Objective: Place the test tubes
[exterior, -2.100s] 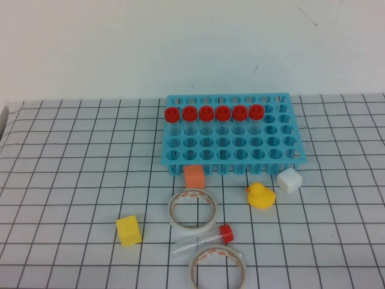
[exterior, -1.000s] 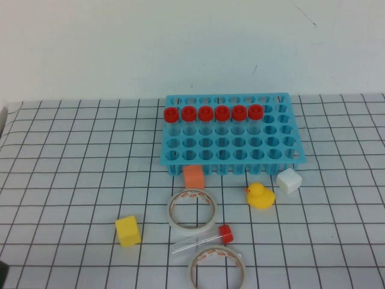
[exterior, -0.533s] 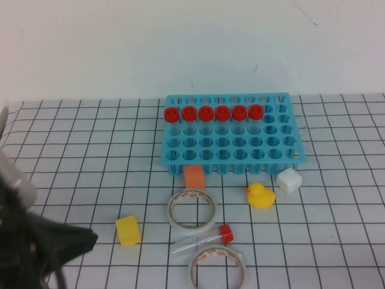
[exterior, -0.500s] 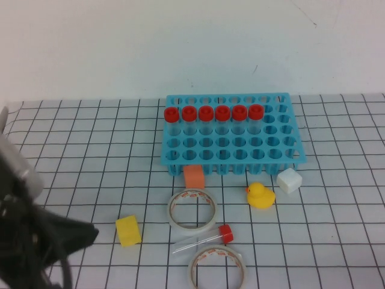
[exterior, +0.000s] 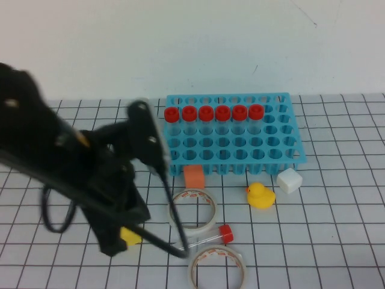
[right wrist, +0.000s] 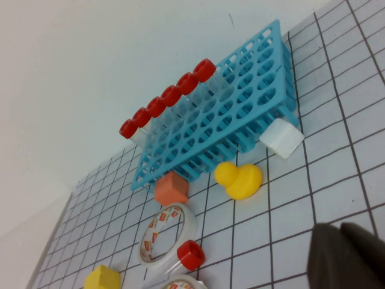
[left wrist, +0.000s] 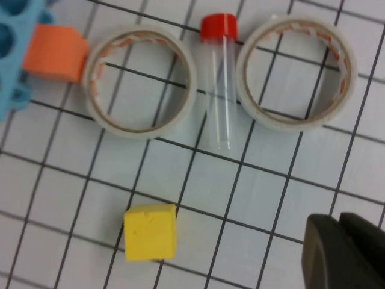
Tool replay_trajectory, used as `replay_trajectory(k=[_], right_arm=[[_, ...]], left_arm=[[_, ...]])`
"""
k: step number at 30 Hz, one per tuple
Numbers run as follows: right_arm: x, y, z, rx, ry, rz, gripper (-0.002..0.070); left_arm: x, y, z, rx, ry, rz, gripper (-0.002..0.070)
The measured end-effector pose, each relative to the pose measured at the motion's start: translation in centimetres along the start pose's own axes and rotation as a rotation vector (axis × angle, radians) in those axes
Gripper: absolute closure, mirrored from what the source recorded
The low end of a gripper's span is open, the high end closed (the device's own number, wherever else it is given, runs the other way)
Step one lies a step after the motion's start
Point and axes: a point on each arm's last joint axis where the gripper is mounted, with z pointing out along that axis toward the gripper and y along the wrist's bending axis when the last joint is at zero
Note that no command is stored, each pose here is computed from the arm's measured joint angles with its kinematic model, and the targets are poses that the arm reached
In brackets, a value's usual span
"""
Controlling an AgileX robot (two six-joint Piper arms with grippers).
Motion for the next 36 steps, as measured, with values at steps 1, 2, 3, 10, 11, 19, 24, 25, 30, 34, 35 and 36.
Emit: replay_trajectory(k=[1,2,3,10,11,19,24,25,30,34,35,36], right_arm=[[0.0,0.0,0.0,0.0,0.0,0.0,0.0678],[0.0,0.0,0.0,0.0,0.0,0.0,0.0678],[0.0,0.0,0.0,0.0,0.0,0.0,0.0678],[0.0,0.0,0.0,0.0,0.0,-0.031,0.0678],[0.0,0.0,0.0,0.0,0.0,-0.038,0.0678],[0.0,0.0,0.0,0.0,0.0,-0.048,0.0678],[0.0,0.0,0.0,0.0,0.0,-0.052,0.0678],[0.0,0.0,0.0,0.0,0.0,-0.052,0.0678],[0.0,0.0,0.0,0.0,0.0,-0.059,0.0678],[0.0,0.0,0.0,0.0,0.0,-0.066,0.0678],[0.0,0.0,0.0,0.0,0.0,-0.068,0.0678],[0.0,0.0,0.0,0.0,0.0,-0.068,0.0678]], left_arm=[[-0.5,0.0,0.9,0.011,0.03,0.022,0.0676],[-0.9,-0.1,1.8,0.022,0.058,0.043,0.0676],[-1.3,-0.1,2.7,0.03,0.087,0.063,0.0676],[-2.6,-0.4,7.8,0.049,0.253,0.167,0.0676],[-2.6,-0.4,8.4,0.045,0.276,0.181,0.0676],[-2.6,-0.2,12.3,0.059,0.334,0.243,0.0575],[-2.7,0.2,13.9,0.047,0.319,0.258,0.0395],[-2.7,0.3,14.1,0.043,0.314,0.261,0.0379],[-2.5,0.7,15.7,0.035,0.322,0.27,0.0348],[-2.1,0.9,17.0,0.042,0.347,0.256,0.0348],[-2.0,1.0,17.3,0.039,0.358,0.25,0.0348],[-1.9,1.0,17.6,0.043,0.364,0.242,0.0348]])
